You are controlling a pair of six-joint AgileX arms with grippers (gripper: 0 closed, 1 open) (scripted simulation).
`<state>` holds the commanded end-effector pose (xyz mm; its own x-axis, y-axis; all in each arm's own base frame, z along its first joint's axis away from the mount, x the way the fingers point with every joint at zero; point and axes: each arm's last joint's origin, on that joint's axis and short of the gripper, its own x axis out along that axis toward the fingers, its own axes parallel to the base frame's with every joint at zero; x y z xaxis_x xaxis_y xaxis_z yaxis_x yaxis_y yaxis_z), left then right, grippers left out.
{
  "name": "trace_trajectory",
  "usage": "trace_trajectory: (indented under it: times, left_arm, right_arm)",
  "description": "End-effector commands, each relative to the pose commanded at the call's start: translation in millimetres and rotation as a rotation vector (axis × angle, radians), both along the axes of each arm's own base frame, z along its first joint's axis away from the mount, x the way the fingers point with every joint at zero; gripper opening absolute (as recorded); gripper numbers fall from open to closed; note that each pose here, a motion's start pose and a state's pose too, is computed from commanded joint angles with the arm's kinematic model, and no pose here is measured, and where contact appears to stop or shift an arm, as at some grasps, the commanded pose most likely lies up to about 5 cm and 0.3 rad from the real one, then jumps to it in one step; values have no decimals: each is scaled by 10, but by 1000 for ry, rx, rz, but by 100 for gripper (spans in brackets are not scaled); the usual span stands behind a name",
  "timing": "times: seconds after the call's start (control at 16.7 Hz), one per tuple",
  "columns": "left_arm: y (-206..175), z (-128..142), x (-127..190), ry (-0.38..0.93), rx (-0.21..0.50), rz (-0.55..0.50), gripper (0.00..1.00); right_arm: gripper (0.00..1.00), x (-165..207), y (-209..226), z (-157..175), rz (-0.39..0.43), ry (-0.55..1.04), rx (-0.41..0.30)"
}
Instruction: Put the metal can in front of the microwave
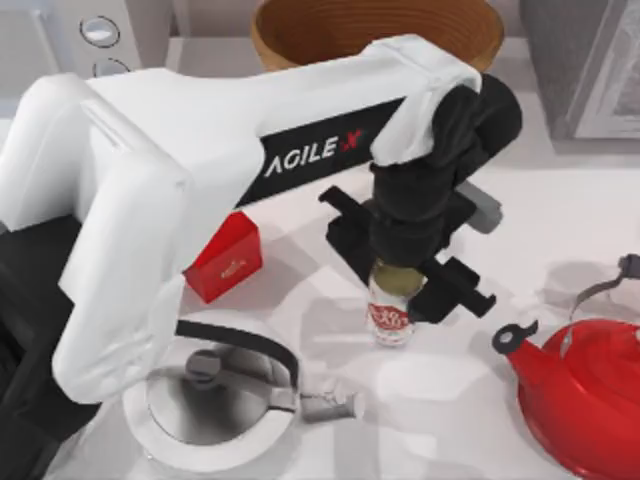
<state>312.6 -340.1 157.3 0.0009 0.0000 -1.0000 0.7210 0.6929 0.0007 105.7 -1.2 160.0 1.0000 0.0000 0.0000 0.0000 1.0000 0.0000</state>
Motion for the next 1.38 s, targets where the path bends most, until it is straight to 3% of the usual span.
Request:
trace_trajectory:
  times: [0.3, 0.36, 0.9, 1.38]
  left_arm:
    - [0, 0, 0, 0, 0, 0, 2]
    - [0, 0, 0, 0, 0, 0, 0]
    - [4, 11, 4, 0, 0, 0, 0]
    - [4, 404, 3, 0, -1, 0, 0]
  right_arm:
    - [100, 0, 0, 0, 0, 0, 0]
    - [100, 0, 0, 0, 0, 0, 0]
    - [100, 0, 0, 0, 0, 0, 0]
    - [100, 0, 0, 0, 0, 0, 0]
